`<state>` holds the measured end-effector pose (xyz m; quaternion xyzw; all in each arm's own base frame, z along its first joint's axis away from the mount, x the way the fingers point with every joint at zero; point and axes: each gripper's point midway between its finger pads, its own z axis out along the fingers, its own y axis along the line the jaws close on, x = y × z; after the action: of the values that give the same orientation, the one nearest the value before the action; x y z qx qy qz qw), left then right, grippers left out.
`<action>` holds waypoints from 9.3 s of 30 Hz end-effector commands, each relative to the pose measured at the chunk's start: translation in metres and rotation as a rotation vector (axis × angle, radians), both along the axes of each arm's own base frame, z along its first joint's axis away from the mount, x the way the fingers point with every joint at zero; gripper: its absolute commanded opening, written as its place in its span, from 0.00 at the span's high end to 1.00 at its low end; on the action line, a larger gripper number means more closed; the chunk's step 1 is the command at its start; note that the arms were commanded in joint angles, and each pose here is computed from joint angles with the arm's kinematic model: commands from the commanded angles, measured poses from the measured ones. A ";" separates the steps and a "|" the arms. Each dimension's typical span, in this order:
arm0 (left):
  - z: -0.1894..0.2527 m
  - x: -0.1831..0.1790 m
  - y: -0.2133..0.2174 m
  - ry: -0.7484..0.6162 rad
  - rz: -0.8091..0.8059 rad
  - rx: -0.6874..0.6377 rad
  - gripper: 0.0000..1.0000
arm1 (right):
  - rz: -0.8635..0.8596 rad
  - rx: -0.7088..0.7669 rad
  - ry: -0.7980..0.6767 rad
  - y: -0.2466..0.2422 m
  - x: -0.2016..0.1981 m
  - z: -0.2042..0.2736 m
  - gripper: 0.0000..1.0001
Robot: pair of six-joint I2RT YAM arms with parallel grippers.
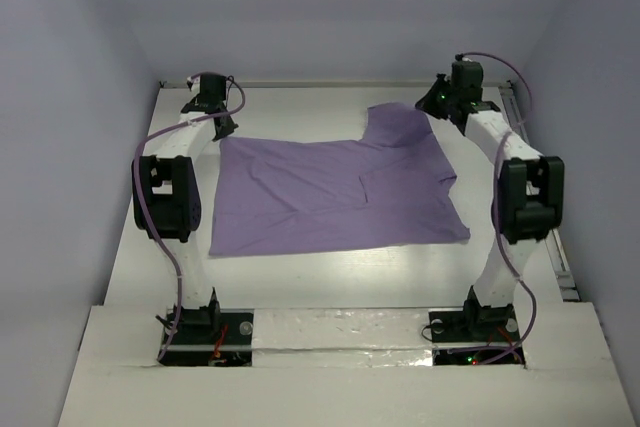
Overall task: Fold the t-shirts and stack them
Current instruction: Fold the tshirt
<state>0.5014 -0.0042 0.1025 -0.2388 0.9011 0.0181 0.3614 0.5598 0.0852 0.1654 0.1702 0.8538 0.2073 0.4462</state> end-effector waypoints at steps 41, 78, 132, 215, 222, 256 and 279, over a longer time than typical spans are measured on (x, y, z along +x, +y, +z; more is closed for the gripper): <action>-0.054 -0.190 0.011 0.157 0.049 -0.008 1.00 | -0.318 -0.047 0.381 -0.069 -0.309 -0.088 1.00; 0.023 -0.163 0.002 -0.052 0.025 -0.051 0.38 | -0.011 -0.024 0.220 -0.020 -0.244 -0.036 1.00; -0.045 -0.161 -0.052 0.072 -0.095 -0.158 0.84 | 0.369 -0.144 0.451 0.128 -0.326 -0.077 0.57; -0.006 -0.222 -0.447 0.040 -0.969 -0.360 0.85 | 0.178 -0.185 0.447 0.027 -0.283 -0.073 1.00; -0.064 -0.254 -0.434 0.176 -1.010 -0.300 0.86 | 0.167 -0.216 0.466 0.030 -0.232 -0.094 1.00; -0.031 -0.288 -0.447 0.096 -1.143 -0.300 0.88 | 0.297 -0.108 0.656 0.027 -0.367 -0.078 1.00; -0.033 -0.274 -0.436 0.088 -1.112 -0.279 0.88 | 0.255 -0.042 0.743 0.039 -0.386 -0.090 1.00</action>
<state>0.2174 -0.4352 0.0470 0.2281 0.9090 -0.2699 0.2210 0.1945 0.1111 0.0635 0.1093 0.9788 0.1329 0.1110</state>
